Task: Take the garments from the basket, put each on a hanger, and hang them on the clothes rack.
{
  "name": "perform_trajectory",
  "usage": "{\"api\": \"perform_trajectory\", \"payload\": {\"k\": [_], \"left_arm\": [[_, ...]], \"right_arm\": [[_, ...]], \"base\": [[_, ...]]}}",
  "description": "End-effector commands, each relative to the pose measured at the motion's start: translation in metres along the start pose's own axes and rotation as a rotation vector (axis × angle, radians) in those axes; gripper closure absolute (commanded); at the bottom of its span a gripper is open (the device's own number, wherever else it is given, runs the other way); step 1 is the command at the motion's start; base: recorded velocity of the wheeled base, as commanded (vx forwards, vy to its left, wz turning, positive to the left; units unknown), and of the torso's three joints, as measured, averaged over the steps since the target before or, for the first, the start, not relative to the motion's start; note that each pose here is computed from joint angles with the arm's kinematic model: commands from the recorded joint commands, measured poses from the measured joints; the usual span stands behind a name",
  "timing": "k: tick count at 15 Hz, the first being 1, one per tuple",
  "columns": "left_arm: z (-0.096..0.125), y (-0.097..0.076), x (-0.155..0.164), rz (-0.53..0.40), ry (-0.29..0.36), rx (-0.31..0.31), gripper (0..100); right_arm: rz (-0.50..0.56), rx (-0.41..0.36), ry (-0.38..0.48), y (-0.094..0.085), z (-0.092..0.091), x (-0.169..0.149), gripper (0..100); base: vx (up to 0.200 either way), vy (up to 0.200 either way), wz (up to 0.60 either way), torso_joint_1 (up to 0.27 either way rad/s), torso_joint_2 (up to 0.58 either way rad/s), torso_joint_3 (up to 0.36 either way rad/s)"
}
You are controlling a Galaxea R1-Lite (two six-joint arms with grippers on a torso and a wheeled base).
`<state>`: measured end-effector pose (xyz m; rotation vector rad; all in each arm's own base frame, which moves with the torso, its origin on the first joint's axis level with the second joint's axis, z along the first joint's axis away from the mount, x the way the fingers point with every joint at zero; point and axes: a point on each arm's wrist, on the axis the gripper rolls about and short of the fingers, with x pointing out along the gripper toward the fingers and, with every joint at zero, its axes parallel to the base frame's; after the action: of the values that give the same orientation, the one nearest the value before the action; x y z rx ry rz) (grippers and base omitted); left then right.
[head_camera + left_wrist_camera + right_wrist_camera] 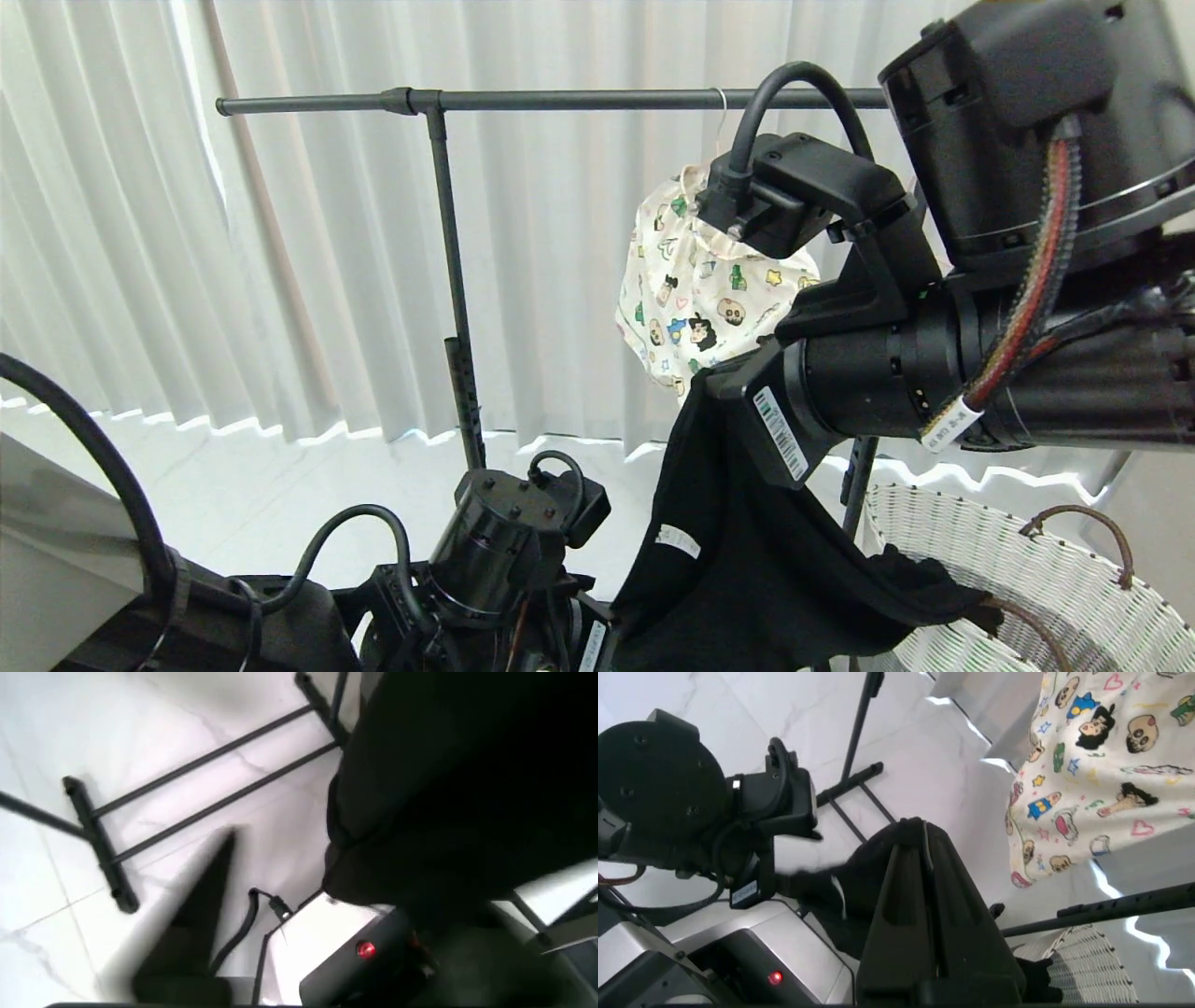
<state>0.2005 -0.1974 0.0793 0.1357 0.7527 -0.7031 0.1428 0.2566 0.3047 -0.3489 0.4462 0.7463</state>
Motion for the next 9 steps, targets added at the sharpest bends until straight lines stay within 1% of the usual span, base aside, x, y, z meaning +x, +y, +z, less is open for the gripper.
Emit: {"api": "perform_trajectory", "payload": {"k": [1, 3, 4, 5, 6, 7, 8, 9], "left_arm": [[-0.002, -0.002, -0.003, 0.023, -0.002, 0.007, 100], [-0.007, -0.006, -0.015, 0.094, -0.025, 0.026, 100], [-0.008, -0.006, -0.033, 0.084, -0.06, 0.035, 100], [-0.006, -0.006, -0.052, 0.079, -0.111, 0.049, 100], [-0.001, -0.002, -0.069, 0.089, -0.161, 0.039, 100], [0.004, 0.001, -0.08, 0.102, -0.181, 0.034, 100], [0.017, 0.009, -0.114, 0.149, -0.16, 0.068, 100], [0.029, 0.01, -0.138, 0.145, -0.13, 0.066, 100]], "right_arm": [[-0.003, 0.0, 0.008, -0.001, -0.002, 0.002, 100], [-0.028, 0.034, 0.023, -0.005, -0.002, 0.01, 100], [-0.03, 0.054, 0.018, -0.006, 0.0, 0.013, 100], [-0.034, 0.07, 0.007, -0.007, 0.002, 0.017, 100], [-0.039, 0.08, -0.009, -0.007, 0.004, 0.02, 100], [-0.042, 0.088, -0.019, -0.008, 0.006, 0.021, 100], [-0.065, 0.106, -0.03, -0.015, 0.008, 0.022, 100], [-0.089, 0.12, -0.036, -0.023, 0.009, 0.02, 100]], "base": [[0.0, 0.0, 0.0, 0.0, 0.0, 0.0], [0.0, 0.0, 0.0, 0.0, 0.0, 0.0], [0.0, 0.0, 0.0, 0.0, 0.0, 0.0], [0.0, 0.0, 0.0, 0.0, 0.0, 0.0], [0.0, 0.0, 0.0, 0.0, 0.0, 0.0], [0.0, 0.0, 0.0, 0.0, 0.0, 0.0], [0.0, 0.0, 0.0, 0.0, 0.0, 0.0], [0.0, 0.0, 0.0, 0.0, 0.0, 0.0]]}}
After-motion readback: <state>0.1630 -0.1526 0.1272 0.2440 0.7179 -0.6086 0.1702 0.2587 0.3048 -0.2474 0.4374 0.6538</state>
